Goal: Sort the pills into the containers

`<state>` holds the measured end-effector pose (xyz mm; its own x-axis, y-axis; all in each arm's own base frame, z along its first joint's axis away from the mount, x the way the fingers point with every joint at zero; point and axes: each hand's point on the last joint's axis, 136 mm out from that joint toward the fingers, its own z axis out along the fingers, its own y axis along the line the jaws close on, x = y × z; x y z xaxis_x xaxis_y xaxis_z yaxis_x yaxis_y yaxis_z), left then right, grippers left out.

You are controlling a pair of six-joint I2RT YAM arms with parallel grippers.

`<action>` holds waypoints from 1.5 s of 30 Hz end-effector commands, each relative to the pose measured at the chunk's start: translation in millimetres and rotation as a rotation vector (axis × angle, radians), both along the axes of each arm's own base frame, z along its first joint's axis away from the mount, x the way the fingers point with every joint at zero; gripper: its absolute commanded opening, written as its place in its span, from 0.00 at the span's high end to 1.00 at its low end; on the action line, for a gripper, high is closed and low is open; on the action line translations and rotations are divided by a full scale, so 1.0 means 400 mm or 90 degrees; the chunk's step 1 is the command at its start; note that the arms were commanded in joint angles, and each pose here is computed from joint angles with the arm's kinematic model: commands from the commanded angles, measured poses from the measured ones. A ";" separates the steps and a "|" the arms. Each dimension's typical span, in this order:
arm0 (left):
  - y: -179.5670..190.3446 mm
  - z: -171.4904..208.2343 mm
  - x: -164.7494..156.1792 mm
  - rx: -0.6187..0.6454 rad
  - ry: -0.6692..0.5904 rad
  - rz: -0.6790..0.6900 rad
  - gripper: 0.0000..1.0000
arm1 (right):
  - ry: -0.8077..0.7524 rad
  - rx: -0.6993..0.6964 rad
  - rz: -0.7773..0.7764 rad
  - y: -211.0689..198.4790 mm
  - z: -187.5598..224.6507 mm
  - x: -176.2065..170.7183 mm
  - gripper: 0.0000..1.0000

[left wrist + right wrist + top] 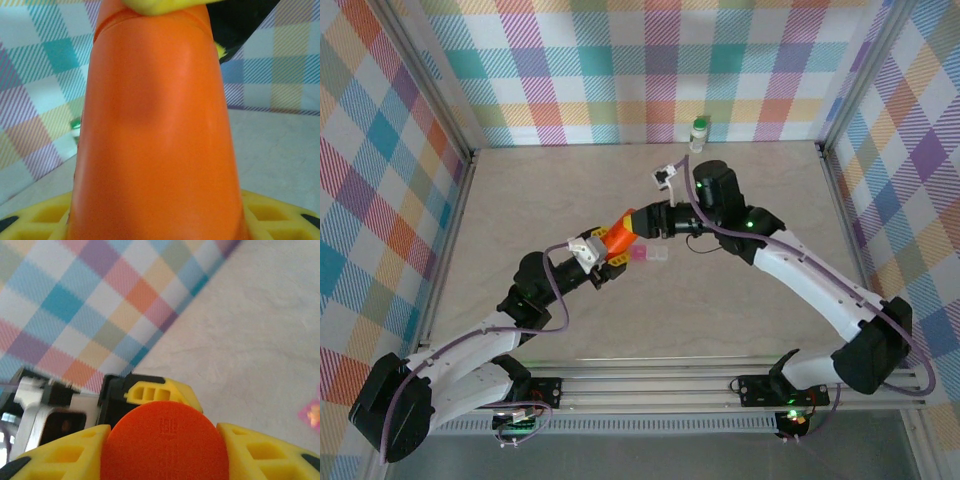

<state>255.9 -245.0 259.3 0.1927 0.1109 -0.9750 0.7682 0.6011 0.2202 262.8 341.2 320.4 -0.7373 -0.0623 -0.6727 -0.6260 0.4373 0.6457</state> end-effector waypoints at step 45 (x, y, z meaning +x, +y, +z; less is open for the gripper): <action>-0.099 0.030 -0.110 0.005 -0.015 -0.263 1.00 | -0.518 -0.027 0.405 -0.132 0.041 -0.192 0.24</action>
<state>218.1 -283.9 248.2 0.2046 0.0718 -0.9762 0.9370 0.2741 0.2166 198.4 286.2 335.2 0.0398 -0.3347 -0.9415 -0.9992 -0.0043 -0.0407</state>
